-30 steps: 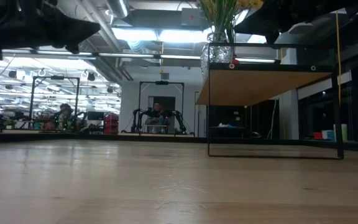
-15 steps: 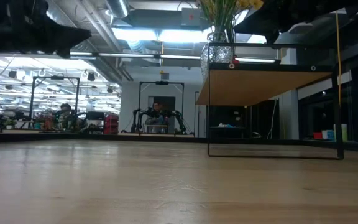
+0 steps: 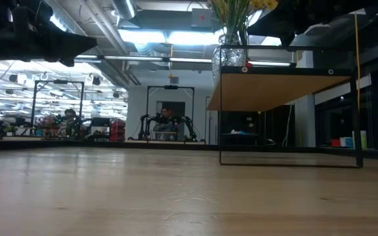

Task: Pick and place flowers into a vace then onto a shelf
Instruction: Return to Home Position

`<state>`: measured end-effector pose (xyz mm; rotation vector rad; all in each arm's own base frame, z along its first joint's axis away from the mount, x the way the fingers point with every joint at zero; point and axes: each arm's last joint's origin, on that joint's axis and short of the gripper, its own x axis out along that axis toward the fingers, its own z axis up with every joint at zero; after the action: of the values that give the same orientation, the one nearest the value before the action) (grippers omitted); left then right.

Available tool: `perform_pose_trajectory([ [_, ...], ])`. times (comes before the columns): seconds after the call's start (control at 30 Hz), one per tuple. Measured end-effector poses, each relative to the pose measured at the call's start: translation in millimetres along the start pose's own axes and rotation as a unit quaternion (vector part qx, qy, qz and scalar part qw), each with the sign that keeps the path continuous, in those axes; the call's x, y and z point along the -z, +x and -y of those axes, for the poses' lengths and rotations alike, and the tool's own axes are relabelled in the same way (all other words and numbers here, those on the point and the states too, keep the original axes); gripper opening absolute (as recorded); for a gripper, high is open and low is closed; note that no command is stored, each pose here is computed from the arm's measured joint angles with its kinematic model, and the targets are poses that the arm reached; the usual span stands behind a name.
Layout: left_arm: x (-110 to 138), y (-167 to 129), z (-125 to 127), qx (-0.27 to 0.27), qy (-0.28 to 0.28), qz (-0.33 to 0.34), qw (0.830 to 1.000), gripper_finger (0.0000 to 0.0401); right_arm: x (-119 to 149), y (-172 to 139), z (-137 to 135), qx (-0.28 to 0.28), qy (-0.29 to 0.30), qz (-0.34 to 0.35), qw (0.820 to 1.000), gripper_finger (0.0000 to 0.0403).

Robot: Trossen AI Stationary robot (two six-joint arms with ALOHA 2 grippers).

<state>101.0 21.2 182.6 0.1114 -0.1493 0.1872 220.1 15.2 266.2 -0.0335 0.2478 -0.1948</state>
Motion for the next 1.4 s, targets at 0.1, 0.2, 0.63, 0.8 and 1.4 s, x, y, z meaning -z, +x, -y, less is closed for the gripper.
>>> perform_pose_trajectory([
  [0.1,0.0,0.0,0.0,0.000,0.000,0.000,1.000,0.0002,0.0,0.0,-0.1,0.000,0.000,0.000,1.000,0.0005],
  [0.2,0.1,0.0,0.0,0.000,0.000,0.000,1.000,0.0006,0.0,0.0,0.0,0.000,0.000,0.000,1.000,0.0005],
  [0.63,0.1,0.0,0.0,0.000,0.000,0.000,1.000,0.0004,0.0,0.0,-0.1,0.000,0.000,0.000,1.000,0.0005],
  [0.8,0.1,0.0,0.0,0.000,0.000,0.000,1.000,0.0008,0.0,0.0,-0.1,0.000,0.000,0.000,1.000,0.0005],
  [1.4,0.1,0.0,0.0,0.000,0.000,0.000,1.000,0.0005,0.0,0.0,0.0,0.000,0.000,0.000,1.000,0.0005],
])
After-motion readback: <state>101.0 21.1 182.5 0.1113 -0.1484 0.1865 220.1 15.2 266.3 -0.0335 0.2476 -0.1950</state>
